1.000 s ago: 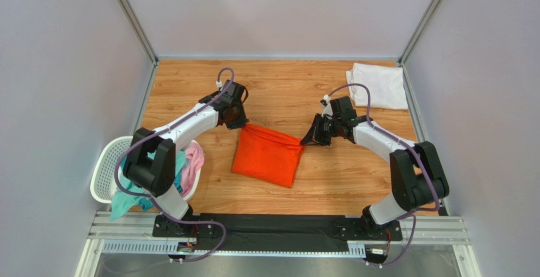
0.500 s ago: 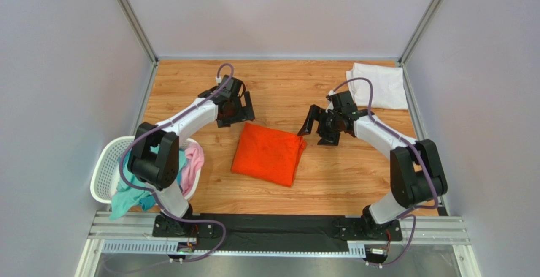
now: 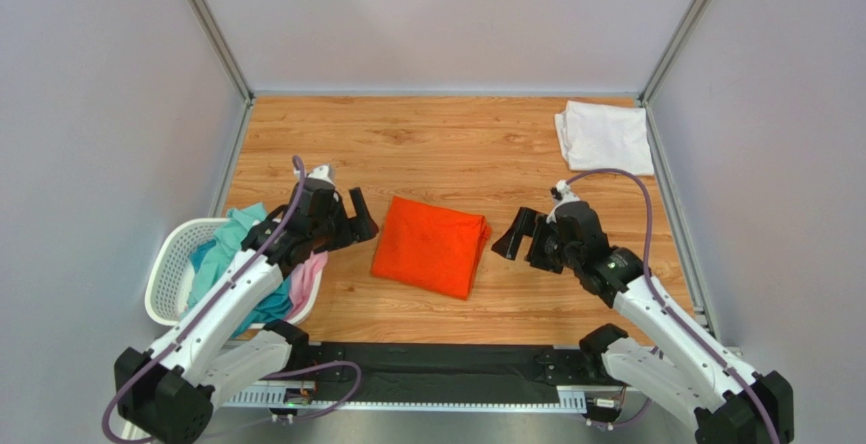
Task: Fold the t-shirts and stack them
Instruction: Fold the tshirt, then neatly place the folded tshirt to the corner
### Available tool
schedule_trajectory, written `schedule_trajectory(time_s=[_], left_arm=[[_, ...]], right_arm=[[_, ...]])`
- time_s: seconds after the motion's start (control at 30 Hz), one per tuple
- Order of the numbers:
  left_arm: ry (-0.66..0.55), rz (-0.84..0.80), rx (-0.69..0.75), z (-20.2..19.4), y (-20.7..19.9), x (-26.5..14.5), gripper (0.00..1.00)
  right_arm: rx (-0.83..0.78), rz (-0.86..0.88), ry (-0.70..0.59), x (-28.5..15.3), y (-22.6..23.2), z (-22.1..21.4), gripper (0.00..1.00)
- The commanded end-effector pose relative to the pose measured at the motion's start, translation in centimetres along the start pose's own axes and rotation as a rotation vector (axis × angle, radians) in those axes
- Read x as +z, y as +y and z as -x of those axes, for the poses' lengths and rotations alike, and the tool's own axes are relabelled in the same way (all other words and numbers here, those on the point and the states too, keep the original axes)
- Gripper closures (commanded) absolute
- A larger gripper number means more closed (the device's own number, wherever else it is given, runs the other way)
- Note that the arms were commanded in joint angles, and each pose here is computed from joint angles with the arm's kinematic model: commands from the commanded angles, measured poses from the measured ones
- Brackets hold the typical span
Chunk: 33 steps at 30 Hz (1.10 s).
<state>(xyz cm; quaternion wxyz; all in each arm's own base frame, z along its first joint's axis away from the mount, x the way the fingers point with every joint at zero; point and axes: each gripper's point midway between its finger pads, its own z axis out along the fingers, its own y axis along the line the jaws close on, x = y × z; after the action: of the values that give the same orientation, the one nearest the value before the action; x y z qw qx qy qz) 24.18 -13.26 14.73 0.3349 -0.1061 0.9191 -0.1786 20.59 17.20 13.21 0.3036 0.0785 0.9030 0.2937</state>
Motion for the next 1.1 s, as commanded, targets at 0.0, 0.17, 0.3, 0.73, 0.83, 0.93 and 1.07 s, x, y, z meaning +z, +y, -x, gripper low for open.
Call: schedule_trajectory(time_s=[0.0, 0.17, 0.3, 0.73, 0.83, 0.93, 1.07], left_arm=[[0.015, 0.025, -0.015, -1.6, 1.4, -1.7, 0.00], [0.050, 0.025, -0.018, -3.2, 2.1, -2.1, 0.00], [0.040, 0.043, -0.023, -3.2, 2.6, -1.7, 0.00], [-0.007, -0.056, -0.026, -1.9, 0.5, -2.6, 0.00], [-0.049, -0.035, -0.055, -1.0, 0.7, -3.1, 0.00], [-0.095, -0.013, -0.078, -0.3, 1.2, -3.4, 0.00], [-0.132, 0.001, -0.096, 0.0, 1.7, -4.0, 0.00]], right_arm=[[0.042, -0.006, -0.058, 0.1, -0.6, 0.2, 0.00], [0.015, -0.016, -0.030, 0.9, -0.1, -0.4, 0.00], [-0.001, -0.059, -0.001, 2.3, 0.2, -0.8, 0.00], [-0.032, -0.240, 0.022, 9.1, 1.1, -1.4, 0.03], [-0.038, -0.265, 0.040, 10.4, 1.1, -1.5, 0.06], [-0.039, -0.266, 0.067, 11.4, 1.4, -1.9, 0.11], [-0.038, -0.293, 0.101, 12.4, 0.7, -2.9, 0.18]])
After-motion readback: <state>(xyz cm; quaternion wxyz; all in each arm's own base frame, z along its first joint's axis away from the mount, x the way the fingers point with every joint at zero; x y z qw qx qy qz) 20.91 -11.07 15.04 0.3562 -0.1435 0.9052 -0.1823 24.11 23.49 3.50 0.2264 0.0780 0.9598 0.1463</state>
